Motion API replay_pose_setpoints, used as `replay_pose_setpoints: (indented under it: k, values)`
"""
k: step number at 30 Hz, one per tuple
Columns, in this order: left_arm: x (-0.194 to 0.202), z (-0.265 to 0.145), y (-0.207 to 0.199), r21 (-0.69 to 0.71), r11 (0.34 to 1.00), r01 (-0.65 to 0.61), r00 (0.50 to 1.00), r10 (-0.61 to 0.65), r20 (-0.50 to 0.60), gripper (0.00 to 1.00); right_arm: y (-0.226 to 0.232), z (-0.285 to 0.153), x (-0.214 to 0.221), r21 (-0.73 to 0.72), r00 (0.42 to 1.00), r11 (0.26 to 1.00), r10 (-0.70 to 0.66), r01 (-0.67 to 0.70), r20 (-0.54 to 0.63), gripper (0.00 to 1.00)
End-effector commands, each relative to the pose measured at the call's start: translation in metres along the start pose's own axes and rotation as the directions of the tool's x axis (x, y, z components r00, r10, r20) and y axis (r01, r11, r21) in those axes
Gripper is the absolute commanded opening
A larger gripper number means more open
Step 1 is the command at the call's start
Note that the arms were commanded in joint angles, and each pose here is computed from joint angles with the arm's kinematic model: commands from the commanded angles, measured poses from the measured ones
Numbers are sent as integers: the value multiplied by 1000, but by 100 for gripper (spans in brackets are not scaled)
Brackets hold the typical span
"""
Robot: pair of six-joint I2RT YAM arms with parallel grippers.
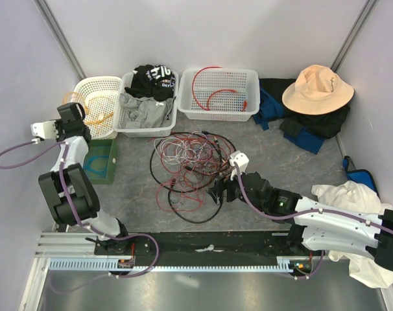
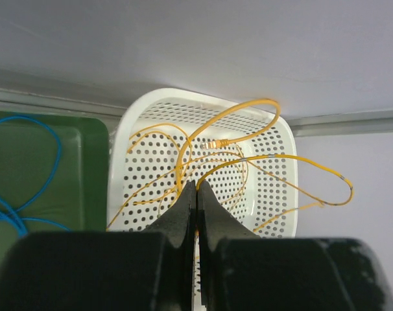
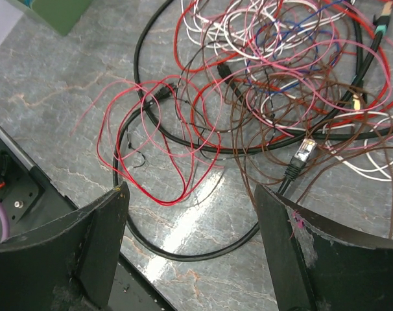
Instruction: Untangle the cables
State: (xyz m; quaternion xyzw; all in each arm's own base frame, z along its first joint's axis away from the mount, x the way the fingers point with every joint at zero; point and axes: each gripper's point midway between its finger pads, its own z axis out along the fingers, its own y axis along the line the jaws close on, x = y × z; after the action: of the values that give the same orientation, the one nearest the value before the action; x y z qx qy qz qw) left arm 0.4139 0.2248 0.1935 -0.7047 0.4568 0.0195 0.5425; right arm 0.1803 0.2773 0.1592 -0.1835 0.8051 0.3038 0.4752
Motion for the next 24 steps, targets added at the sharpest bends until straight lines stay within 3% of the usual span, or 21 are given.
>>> replay_pose_setpoints:
  k: [1, 6, 12, 15, 16, 17, 24]
  values:
    - [26, 14, -45, 203, 970, 132, 987, -109, -117, 2, 11, 9, -9, -33, 1000, 999, 8, -7, 26, 85]
    - [59, 33, -46, 281, 948, 152, 978, -103, -184, 2, 11, 17, -10, -16, 1000, 1000, -15, 15, 21, 86]
    - [71, 46, -47, 336, 934, 121, 982, -64, -175, 2, 11, 28, -8, -6, 1000, 1000, -26, 26, 6, 85]
    - [77, 43, -46, 318, 943, 96, 977, -29, -210, 55, 12, 31, -8, -7, 1000, 1000, -23, 23, 0, 85]
    - [82, 43, -36, 278, 958, 67, 973, -1, -231, 90, 13, 30, -8, -10, 1000, 1000, -20, 20, 0, 86]
    - [78, 38, -42, 276, 959, 67, 971, 1, -240, 99, 14, 30, -8, -18, 1000, 1000, -16, 16, -1, 86]
    - [61, -11, -41, 283, 954, 103, 953, -13, -303, 100, 20, 15, -14, -66, 998, 997, 51, -49, 32, 85]
